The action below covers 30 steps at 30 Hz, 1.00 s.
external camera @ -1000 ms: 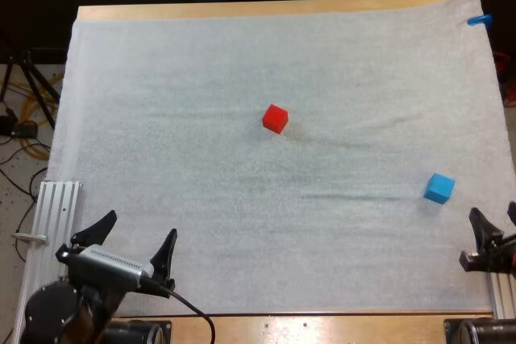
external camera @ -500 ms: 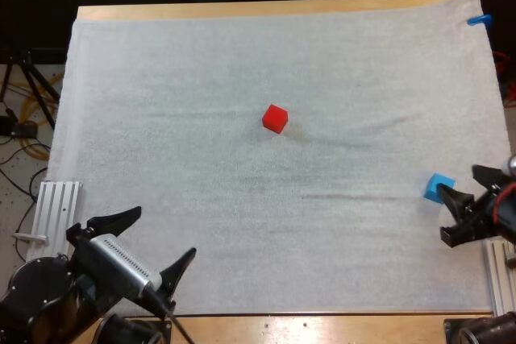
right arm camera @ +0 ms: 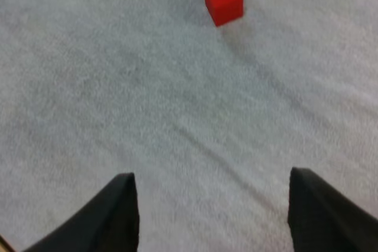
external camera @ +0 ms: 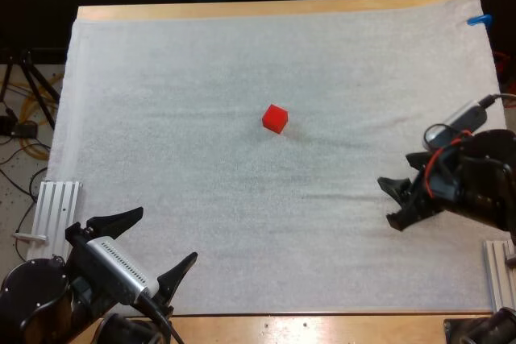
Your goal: Stack red cube on blue cube
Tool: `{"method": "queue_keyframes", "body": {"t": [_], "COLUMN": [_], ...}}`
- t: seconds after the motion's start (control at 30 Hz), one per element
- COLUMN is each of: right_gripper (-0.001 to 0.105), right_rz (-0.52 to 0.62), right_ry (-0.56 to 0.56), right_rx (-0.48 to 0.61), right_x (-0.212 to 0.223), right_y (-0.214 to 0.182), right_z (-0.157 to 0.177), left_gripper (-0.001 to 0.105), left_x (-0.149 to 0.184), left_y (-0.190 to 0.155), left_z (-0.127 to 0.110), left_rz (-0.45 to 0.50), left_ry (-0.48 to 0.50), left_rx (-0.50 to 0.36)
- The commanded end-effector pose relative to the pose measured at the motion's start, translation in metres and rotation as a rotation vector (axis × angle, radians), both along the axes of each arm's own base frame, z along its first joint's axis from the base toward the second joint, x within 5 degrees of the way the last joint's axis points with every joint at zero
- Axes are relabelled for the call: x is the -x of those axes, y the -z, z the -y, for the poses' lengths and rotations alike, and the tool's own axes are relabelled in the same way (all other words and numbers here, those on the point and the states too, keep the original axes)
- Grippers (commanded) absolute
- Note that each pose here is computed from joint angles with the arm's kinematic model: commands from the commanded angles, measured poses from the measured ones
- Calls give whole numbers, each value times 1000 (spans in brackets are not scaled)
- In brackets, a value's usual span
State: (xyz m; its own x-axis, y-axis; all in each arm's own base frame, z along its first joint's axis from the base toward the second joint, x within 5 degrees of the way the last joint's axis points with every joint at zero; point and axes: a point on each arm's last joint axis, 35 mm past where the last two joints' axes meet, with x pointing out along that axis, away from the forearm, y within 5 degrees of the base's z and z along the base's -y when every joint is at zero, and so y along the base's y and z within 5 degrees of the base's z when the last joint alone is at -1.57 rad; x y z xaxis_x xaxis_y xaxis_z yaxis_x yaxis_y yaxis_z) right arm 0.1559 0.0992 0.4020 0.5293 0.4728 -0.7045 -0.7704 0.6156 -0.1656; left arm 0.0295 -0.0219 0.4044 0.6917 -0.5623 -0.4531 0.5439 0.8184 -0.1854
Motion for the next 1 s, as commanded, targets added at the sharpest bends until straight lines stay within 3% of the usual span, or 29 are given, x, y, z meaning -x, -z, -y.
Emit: {"method": "queue_keyframes", "body": {"t": [0.0, 0.33, 0.6, 0.97], "right_gripper": [54, 54, 54, 54], "right_rz": [38, 23, 67, 59], "right_ry": [-2, -53, -174, -231], "right_rx": [-21, 64, 152, 242], "right_x": [-5, -71, -126, -190], "right_y": [-4, 19, 37, 78], "right_z": [-4, -48, -107, -175], "left_gripper": [87, 87, 87, 87], "left_x": [1, 2, 2, 2], "left_y": [-2, -2, -2, -2], "left_z": [0, 1, 1, 1], "left_rz": [4, -4, -4, -4], "left_ry": [11, 51, 51, 51], "left_rx": [3, 23, 23, 23]}}
